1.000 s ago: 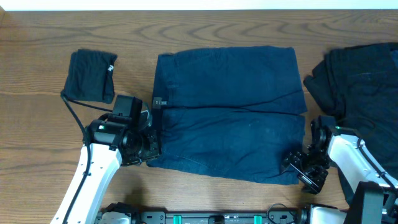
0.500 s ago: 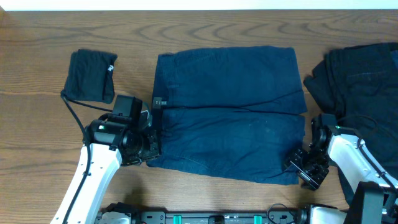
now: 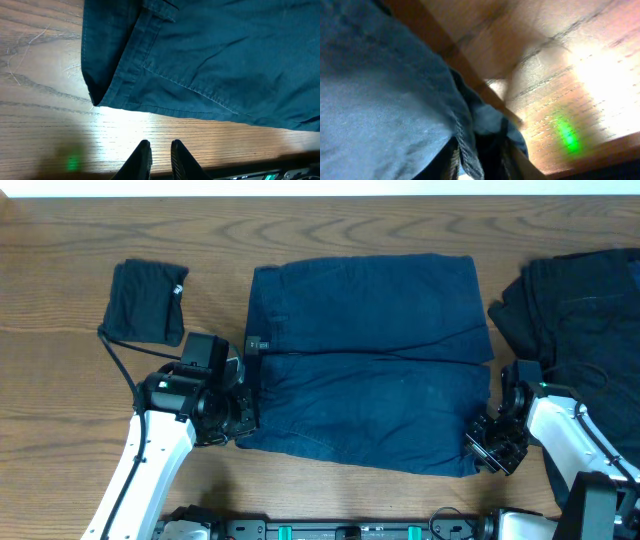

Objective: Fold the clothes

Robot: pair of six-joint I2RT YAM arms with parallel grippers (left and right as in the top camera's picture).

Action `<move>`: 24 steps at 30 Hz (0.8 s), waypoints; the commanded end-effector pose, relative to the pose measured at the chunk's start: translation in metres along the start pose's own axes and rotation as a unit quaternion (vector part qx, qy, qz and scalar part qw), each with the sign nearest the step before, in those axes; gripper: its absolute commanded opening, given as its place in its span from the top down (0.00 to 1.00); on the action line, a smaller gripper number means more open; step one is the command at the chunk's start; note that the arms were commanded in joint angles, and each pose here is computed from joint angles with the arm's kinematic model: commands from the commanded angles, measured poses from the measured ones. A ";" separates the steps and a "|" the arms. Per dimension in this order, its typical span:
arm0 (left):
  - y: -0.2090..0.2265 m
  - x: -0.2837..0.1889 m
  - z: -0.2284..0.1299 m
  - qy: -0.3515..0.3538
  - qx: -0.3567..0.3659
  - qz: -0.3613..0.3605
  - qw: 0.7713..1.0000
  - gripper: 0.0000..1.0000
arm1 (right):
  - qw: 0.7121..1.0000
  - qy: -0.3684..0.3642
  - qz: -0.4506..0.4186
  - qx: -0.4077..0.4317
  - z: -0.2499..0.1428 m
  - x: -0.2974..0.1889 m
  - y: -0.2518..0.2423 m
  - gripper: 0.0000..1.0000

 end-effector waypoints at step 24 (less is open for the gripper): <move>0.003 0.001 -0.002 0.004 0.005 0.006 1.000 0.83 | 0.999 -0.049 -0.017 -0.007 0.017 -0.010 0.001 0.30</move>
Point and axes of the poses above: each gripper's point midway between its finger pads, its own x axis out along the fingers, its own y axis along the line the jaws close on, z = x × y, the point moved 6 cm from there along -x, back along the fingers, and after that the axes turned 4 degrees about x, right-handed, at the moved point
